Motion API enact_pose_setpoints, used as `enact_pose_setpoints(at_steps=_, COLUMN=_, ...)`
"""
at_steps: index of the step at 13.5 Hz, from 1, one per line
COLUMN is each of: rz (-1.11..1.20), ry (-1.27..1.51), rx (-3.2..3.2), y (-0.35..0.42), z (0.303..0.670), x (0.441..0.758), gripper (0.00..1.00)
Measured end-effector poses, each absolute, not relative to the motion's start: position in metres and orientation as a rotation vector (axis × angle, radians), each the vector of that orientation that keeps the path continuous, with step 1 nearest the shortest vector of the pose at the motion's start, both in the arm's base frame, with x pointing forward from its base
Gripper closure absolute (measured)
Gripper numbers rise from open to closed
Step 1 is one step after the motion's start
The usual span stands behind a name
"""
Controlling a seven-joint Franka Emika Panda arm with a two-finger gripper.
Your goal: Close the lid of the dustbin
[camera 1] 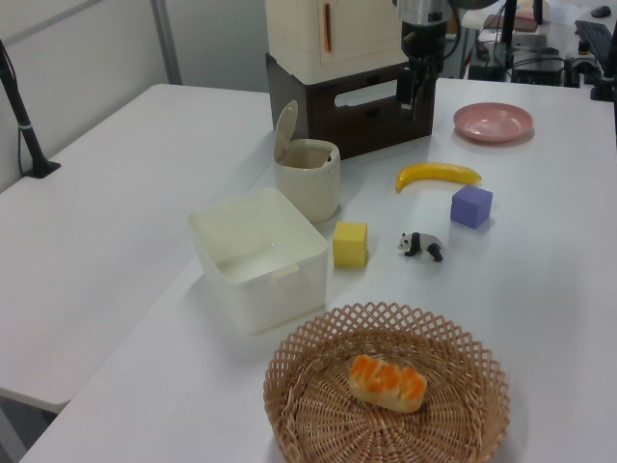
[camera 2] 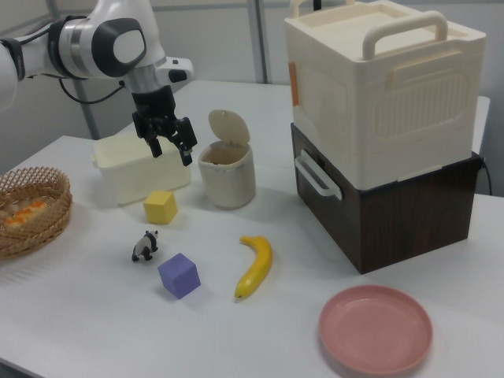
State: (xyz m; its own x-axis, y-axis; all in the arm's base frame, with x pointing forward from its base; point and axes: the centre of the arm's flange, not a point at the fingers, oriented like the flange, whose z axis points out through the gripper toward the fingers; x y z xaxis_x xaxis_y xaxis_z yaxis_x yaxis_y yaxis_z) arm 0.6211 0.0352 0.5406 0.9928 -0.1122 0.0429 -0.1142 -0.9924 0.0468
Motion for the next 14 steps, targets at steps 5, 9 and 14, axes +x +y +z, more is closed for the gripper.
enact_pose_setpoints(at_steps=5, rz=0.054, ry=-0.174, rx=3.087, y=0.0357, z=0.5374, x=0.6220, gripper=0.00)
enact_pose_setpoints(at_steps=9, rz=0.054, ry=-0.173, rx=3.087, y=0.0360, z=0.5372, x=0.6220, gripper=0.00)
enact_pose_setpoints(at_steps=14, rz=0.054, ry=-0.169, rx=3.087, y=0.0376, z=0.5372, x=0.6220, gripper=0.00)
